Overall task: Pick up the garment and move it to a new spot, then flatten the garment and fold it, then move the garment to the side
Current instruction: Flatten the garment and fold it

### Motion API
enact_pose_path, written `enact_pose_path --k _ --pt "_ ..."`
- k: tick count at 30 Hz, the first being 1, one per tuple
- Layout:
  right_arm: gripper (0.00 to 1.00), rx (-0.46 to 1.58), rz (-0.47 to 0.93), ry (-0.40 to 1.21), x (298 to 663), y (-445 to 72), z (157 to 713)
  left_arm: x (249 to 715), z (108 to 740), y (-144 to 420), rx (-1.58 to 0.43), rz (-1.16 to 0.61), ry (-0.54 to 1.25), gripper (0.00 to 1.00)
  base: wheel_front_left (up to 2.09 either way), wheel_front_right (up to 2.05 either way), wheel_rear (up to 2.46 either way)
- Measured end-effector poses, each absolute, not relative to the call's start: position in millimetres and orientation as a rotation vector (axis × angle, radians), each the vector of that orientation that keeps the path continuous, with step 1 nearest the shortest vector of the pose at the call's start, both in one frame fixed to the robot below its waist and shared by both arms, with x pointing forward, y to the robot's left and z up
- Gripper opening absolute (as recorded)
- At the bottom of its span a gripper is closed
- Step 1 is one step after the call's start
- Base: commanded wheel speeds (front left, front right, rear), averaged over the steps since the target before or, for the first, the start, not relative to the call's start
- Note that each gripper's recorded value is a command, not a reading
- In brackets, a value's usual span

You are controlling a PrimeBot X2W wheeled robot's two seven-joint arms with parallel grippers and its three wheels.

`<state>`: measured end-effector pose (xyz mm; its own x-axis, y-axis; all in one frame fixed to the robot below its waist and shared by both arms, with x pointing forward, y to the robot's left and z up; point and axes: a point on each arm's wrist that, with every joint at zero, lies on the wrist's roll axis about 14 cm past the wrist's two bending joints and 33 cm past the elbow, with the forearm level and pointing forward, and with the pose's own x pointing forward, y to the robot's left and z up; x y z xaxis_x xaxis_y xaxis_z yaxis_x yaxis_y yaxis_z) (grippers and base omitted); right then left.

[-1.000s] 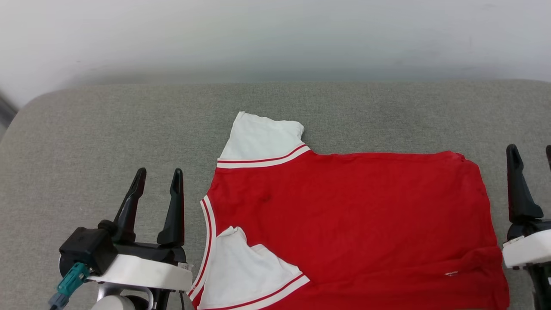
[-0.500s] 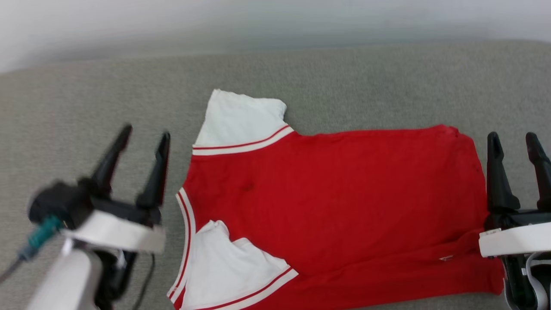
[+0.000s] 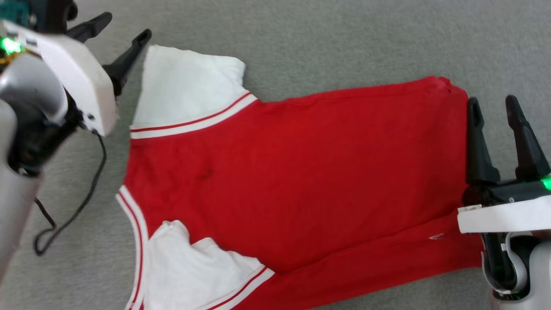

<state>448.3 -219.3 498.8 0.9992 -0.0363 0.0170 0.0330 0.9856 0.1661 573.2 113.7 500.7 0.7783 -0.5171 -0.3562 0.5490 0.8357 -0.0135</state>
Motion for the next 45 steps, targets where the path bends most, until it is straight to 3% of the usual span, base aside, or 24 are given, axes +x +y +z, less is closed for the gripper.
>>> enact_pose_path --k 4,11,21,22,23,24,37,45 --pt "1.00 0.182 -0.048 -0.008 449.8 -223.2 491.4 588.7 457.6 115.9 0.042 -0.563 0.667 1.00 0.00 0.00 0.00" --pt "1.00 0.204 -0.062 -0.001 448.5 -226.7 481.7 601.6 409.2 124.9 0.108 -0.528 0.967 1.00 0.00 0.00 0.00" --pt "1.00 0.197 -0.091 0.058 444.1 -233.9 459.7 600.9 371.4 114.8 0.187 -0.556 1.102 1.00 0.00 0.00 0.00" --pt "1.00 0.198 -0.091 0.059 444.1 -233.7 458.9 600.2 369.7 114.9 0.191 -0.558 1.108 0.51 0.00 0.00 0.00" --pt "1.00 0.199 -0.089 0.063 444.2 -232.8 457.7 599.9 368.9 113.8 0.165 -0.557 1.117 0.30 0.00 0.00 0.00" --pt "1.00 0.200 -0.088 0.068 444.1 -232.4 456.4 598.4 367.8 111.5 0.133 -0.559 1.127 0.00 0.00 0.00 0.00" --pt "1.00 0.110 -0.055 0.139 444.1 -227.0 466.3 593.5 405.8 109.2 0.129 -0.588 0.923 0.00 0.00 0.00 0.00" --pt "1.00 -0.030 -0.003 0.400 453.5 -239.0 464.6 566.0 464.6 114.3 0.192 -0.648 0.724 0.00 0.00 0.00 0.00"
